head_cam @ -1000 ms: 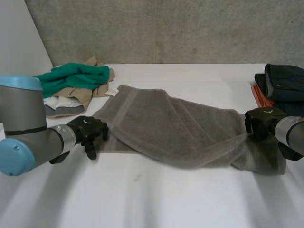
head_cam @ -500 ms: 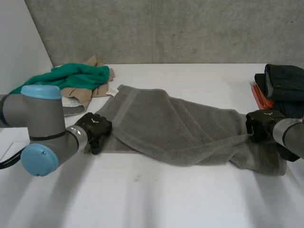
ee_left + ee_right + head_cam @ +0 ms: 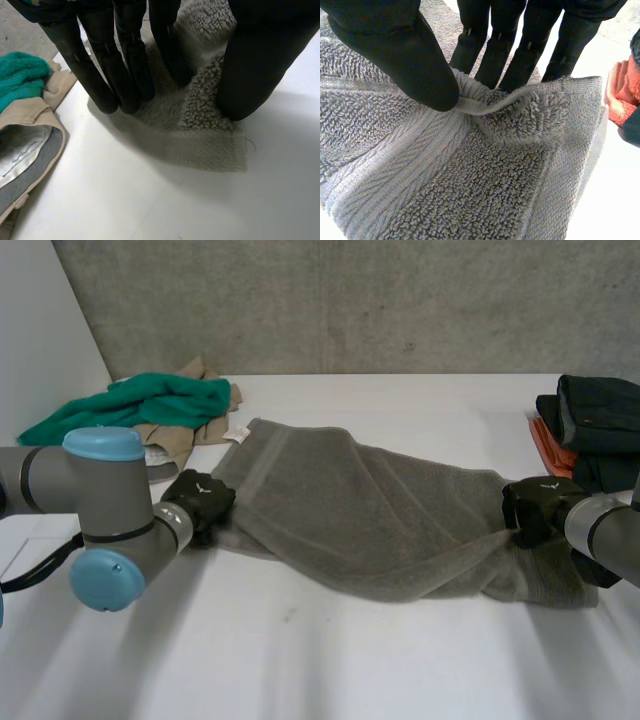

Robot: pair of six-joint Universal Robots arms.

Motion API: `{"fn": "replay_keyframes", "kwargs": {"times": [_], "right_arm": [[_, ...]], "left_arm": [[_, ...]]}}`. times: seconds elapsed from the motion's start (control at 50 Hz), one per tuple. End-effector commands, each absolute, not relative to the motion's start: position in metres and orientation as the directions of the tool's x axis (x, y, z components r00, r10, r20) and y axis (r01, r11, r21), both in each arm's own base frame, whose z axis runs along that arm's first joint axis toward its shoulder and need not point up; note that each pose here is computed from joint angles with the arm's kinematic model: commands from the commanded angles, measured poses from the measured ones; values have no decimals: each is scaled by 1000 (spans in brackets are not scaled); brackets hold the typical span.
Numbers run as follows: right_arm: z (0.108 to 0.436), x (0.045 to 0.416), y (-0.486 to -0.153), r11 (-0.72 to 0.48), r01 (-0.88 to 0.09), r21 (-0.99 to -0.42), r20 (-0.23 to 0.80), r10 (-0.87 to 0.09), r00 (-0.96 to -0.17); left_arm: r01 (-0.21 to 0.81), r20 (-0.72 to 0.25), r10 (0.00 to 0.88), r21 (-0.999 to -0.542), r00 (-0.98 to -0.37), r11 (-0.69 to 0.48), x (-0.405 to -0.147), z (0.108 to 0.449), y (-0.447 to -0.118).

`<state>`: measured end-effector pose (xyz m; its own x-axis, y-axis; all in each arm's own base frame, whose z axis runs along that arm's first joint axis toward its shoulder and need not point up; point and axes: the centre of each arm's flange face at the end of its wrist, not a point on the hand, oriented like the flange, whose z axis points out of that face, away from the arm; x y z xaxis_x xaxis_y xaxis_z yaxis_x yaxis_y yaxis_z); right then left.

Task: Fold the laundry.

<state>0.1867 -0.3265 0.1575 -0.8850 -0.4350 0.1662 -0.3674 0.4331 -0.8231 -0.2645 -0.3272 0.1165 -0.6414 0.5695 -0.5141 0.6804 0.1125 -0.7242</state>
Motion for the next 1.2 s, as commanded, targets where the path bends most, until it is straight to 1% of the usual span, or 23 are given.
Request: {"fn": "replay_keyframes", "kwargs": {"times": [0.02,0.22,0.34,0.4,0.46,0.48,0.5,0.54,0.56,0.64,0.72,0.78,0.86,0.94,0.96,1.02,1.04,1.08,1.1,1.12,1.16,1.18,1.2], "right_arm": [[157,190,-323,430,-375,-821,165,-451,-877],[163,192,-319,407,-394,-824,184,-466,-865],[190,193,-309,340,-449,-826,250,-492,-834],[203,191,-301,309,-505,-806,297,-526,-797],[215,189,-283,287,-618,-732,357,-611,-707],[218,187,-278,281,-650,-707,371,-635,-678],[220,184,-268,274,-711,-648,389,-684,-617],[221,180,-258,261,-771,-580,397,-737,-548],[218,177,-247,247,-827,-505,385,-793,-473],[209,171,-231,165,-922,-351,355,-887,-294],[197,173,-239,161,-930,-331,401,-868,-293],[190,176,-249,175,-926,-334,438,-841,-317],[191,183,-273,170,-900,-401,528,-760,-378],[210,196,-300,132,-843,-521,610,-634,-476],[224,201,-314,97,-808,-581,640,-559,-527],[256,207,-338,16,-736,-676,667,-412,-621],[280,208,-353,-58,-673,-737,656,-303,-692],[306,208,-365,-147,-601,-786,619,-197,-760],[320,207,-370,-196,-564,-802,593,-146,-792],[348,203,-376,-298,-487,-821,525,-57,-849],[372,198,-378,-396,-421,-816,455,8,-890],[393,195,-377,-491,-357,-795,382,53,-922],[400,195,-377,-524,-336,-782,359,61,-931]], "left_arm": [[675,-520,559,-731,-646,101,-265,119,-330],[675,-538,532,-733,-654,88,-262,130,-333],[667,-568,464,-742,-680,70,-243,177,-324],[688,-588,454,-721,-670,82,-233,193,-314],[749,-605,498,-645,-621,151,-212,206,-287],[789,-612,539,-588,-579,180,-203,210,-271],[801,-612,555,-568,-564,187,-199,212,-263],[832,-610,597,-519,-521,196,-192,215,-249],[855,-601,638,-481,-482,193,-186,215,-237],[890,-577,710,-430,-403,156,-178,211,-219],[903,-581,724,-409,-371,135,-178,207,-218],[896,-606,697,-428,-383,121,-182,209,-228],[859,-636,620,-497,-459,126,-191,212,-261],[773,-644,494,-627,-585,97,-205,236,-306],[719,-627,441,-692,-642,64,-213,253,-321],[622,-582,364,-783,-727,-10,-224,286,-342],[547,-541,304,-834,-784,-76,-228,312,-355],[461,-483,254,-876,-838,-143,-231,336,-365],[365,-410,207,-904,-888,-225,-232,364,-371],[320,-375,186,-909,-908,-268,-231,376,-374],[234,-302,157,-909,-940,-344,-230,395,-379],[162,-238,143,-900,-961,-405,-229,409,-382],[127,-208,138,-888,-968,-442,-229,416,-382]]}}
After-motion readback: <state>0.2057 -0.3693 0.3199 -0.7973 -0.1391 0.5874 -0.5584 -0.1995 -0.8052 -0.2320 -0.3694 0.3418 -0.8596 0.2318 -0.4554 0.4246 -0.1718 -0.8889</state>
